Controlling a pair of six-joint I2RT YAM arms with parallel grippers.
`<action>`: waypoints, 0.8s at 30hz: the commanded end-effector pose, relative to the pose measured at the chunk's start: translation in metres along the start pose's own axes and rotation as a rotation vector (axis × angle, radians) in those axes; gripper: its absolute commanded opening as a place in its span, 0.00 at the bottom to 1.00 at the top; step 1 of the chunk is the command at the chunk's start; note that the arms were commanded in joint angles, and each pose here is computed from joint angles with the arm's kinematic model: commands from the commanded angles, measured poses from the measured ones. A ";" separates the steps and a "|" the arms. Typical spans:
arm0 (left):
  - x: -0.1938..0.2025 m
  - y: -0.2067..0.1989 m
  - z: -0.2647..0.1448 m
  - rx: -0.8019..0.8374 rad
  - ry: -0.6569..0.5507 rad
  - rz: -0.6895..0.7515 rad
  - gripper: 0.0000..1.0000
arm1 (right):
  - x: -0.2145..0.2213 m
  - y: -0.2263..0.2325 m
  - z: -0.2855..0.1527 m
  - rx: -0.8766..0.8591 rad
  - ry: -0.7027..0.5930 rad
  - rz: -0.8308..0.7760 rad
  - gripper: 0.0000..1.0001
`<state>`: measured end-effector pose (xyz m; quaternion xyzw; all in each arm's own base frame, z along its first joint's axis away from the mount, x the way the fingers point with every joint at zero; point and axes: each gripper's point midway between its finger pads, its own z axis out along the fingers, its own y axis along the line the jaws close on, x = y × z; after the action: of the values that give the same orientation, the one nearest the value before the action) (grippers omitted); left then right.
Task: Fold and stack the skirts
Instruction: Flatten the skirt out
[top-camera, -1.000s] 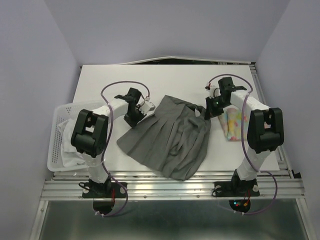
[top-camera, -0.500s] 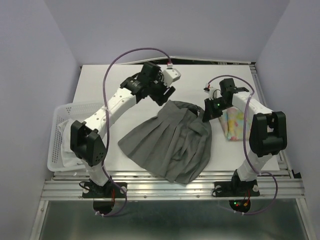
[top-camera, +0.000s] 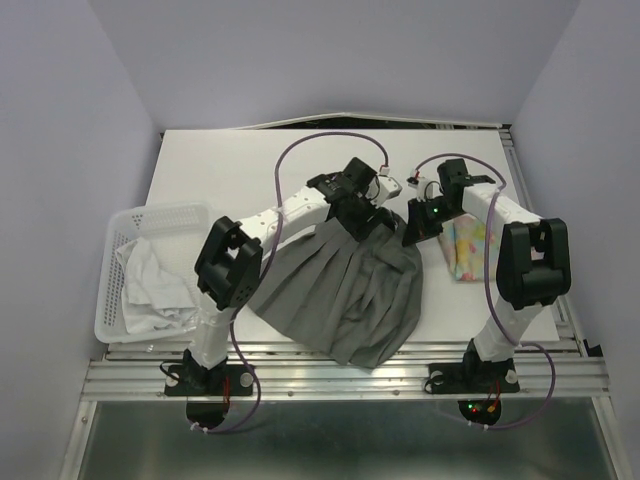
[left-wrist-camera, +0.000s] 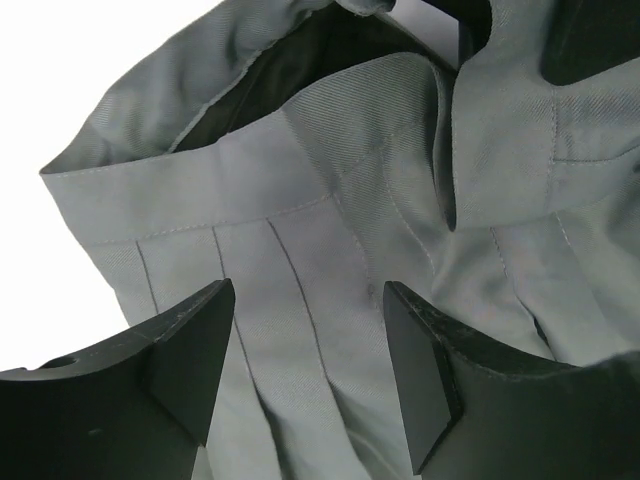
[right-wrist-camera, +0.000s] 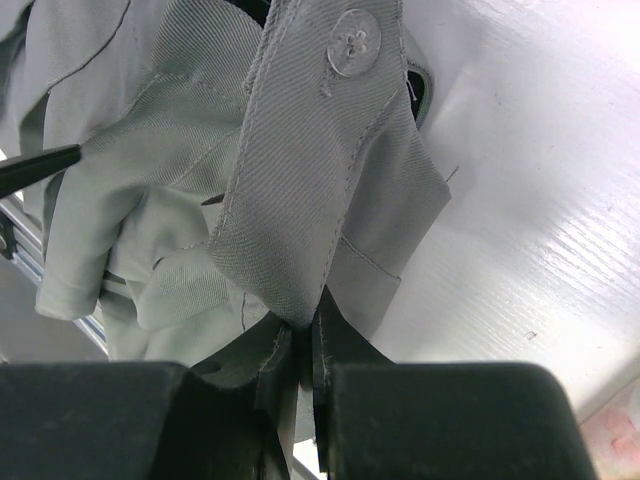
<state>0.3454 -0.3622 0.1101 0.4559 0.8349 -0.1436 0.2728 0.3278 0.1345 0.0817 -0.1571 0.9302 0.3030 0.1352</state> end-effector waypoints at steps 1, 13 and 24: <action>-0.031 0.001 -0.006 -0.048 -0.081 -0.006 0.73 | -0.008 0.004 -0.001 -0.023 -0.017 0.005 0.11; -0.044 0.004 0.030 -0.046 -0.100 -0.046 0.66 | -0.008 0.003 -0.001 -0.036 -0.017 0.028 0.11; -0.069 0.021 -0.012 -0.081 -0.167 -0.032 0.00 | -0.003 -0.003 -0.001 -0.025 -0.011 0.047 0.07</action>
<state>0.3805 -0.3960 0.0756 0.4255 0.8490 -0.1321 0.2841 0.3272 0.1355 0.0788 -0.1400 0.9306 0.3146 0.1244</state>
